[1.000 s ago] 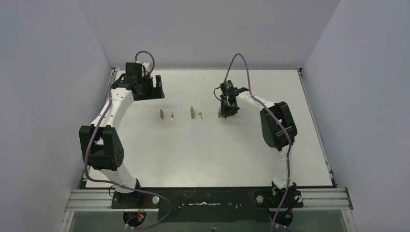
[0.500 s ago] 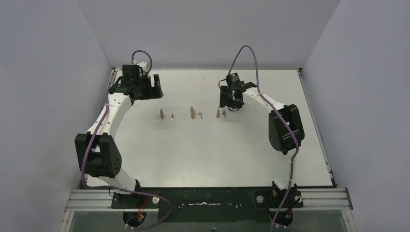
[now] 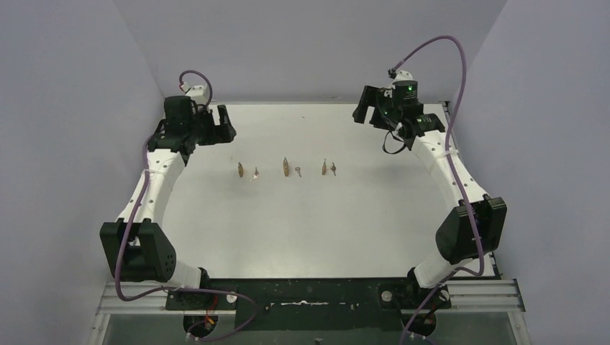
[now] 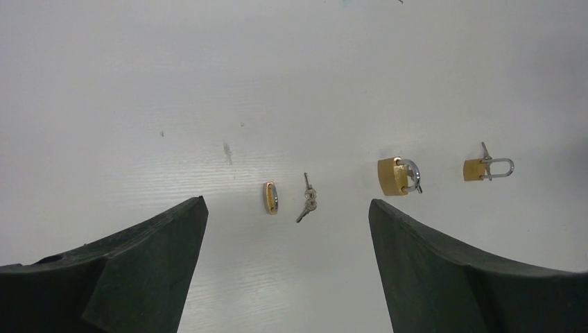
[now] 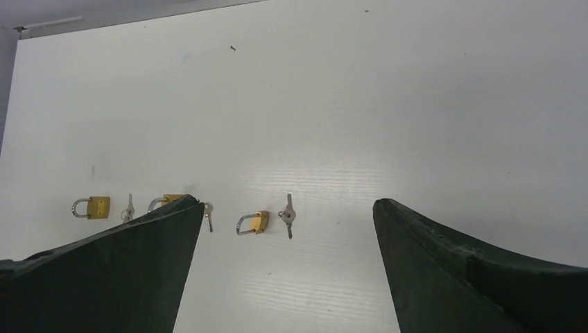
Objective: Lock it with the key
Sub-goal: Reset both arms
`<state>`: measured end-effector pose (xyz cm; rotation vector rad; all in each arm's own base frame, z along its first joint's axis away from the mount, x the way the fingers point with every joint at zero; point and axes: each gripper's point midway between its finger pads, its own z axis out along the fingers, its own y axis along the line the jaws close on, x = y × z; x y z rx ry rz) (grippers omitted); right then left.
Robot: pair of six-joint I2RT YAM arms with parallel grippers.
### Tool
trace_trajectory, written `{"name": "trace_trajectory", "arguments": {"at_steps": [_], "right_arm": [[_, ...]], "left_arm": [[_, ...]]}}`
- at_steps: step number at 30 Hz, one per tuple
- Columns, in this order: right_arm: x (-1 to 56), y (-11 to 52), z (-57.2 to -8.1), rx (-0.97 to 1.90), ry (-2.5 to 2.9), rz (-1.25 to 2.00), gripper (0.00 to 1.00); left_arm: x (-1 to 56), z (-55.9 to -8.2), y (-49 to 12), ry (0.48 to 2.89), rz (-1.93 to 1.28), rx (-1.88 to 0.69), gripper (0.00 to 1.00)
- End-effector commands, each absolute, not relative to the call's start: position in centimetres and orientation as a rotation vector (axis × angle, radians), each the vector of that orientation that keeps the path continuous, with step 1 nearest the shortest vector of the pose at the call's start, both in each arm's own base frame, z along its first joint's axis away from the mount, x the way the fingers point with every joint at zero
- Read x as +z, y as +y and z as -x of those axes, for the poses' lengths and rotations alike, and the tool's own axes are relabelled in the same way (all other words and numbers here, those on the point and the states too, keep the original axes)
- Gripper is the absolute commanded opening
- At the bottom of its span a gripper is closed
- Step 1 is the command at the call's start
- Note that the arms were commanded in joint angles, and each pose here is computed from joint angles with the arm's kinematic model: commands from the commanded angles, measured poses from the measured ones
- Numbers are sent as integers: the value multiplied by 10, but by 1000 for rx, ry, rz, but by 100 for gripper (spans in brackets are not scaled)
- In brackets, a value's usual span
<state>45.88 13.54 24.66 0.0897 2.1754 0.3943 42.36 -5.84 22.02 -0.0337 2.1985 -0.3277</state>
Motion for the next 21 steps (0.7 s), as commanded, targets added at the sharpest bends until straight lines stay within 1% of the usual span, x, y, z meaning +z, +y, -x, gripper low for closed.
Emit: {"name": "trace_trajectory", "arguments": {"at_steps": [1, 2, 3, 9, 13, 21], "right_arm": [[275, 117, -446, 389, 2040, -124, 100], [264, 113, -439, 387, 2038, -134, 100], [265, 108, -434, 376, 2012, -144, 100], [245, 59, -403, 155, 1961, -315, 100], [233, 39, -386, 46, 1969, -354, 100], [243, 44, -378, 86, 1920, -270, 100]], "left_arm": [[276, -425, -61, 1991, -38, -369, 88], [277, -422, -60, 1980, -47, -368, 95], [277, -420, -60, 1970, -52, -366, 97], [282, -404, -63, 1885, -88, -377, 97], [281, -396, -66, 1846, -107, -385, 97], [283, -394, -65, 1834, -122, -368, 97]]}}
